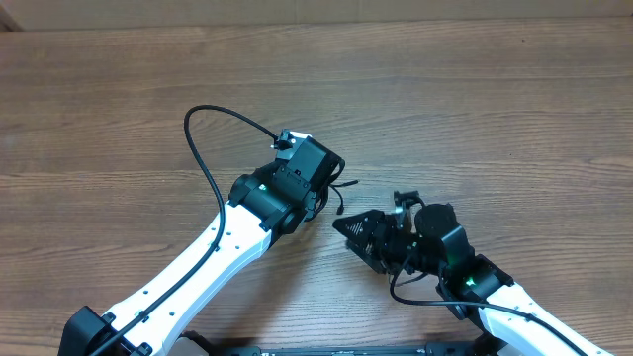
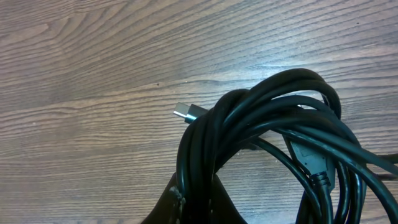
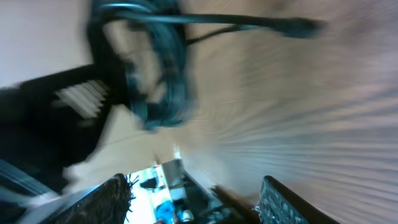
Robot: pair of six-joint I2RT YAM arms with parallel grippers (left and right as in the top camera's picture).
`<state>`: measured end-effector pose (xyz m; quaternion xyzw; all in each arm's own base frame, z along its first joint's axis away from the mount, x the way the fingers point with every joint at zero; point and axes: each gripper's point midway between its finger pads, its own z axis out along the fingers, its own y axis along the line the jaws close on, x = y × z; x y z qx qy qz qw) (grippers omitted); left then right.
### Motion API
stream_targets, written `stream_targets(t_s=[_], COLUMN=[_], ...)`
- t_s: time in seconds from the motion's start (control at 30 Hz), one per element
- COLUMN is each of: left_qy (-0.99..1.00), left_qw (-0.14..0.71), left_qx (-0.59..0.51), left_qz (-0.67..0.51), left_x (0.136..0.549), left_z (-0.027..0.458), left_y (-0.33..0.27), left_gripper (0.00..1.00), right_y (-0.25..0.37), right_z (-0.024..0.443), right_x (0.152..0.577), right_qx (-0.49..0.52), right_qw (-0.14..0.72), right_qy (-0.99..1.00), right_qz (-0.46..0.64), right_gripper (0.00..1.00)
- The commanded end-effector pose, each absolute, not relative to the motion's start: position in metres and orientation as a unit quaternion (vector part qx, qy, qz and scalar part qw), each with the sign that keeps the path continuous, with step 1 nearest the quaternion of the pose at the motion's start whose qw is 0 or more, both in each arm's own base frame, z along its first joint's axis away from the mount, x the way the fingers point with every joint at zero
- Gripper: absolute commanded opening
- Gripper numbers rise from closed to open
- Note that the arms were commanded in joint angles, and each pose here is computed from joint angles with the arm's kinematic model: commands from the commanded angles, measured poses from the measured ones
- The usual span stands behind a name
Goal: Untangle cables
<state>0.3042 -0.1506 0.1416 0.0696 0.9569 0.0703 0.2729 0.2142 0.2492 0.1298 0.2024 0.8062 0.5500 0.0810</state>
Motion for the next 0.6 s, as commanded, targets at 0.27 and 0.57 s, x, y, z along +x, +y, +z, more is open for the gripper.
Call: stream_targets(t_s=[0.27,0.57], left_qy=[0.966,0.970], left_qw=[0.255,0.241], left_qx=[0.034,0.023], left_qz=[0.017,-0.018], left_x=[0.297,0.293], left_z=[0.137,0.135], left_y=[-0.164,-0.176], left_gripper=[0.04,0.04], right_y=[0.243,0.250], right_z=[0.142,0.137], right_x=[0.245,0.256], right_qx=[0.291,0.288], right_qw=[0.111,0.119], right_qy=[0.765,0.759], right_qz=[0.564,0.572], right_gripper=[0.46,0.41])
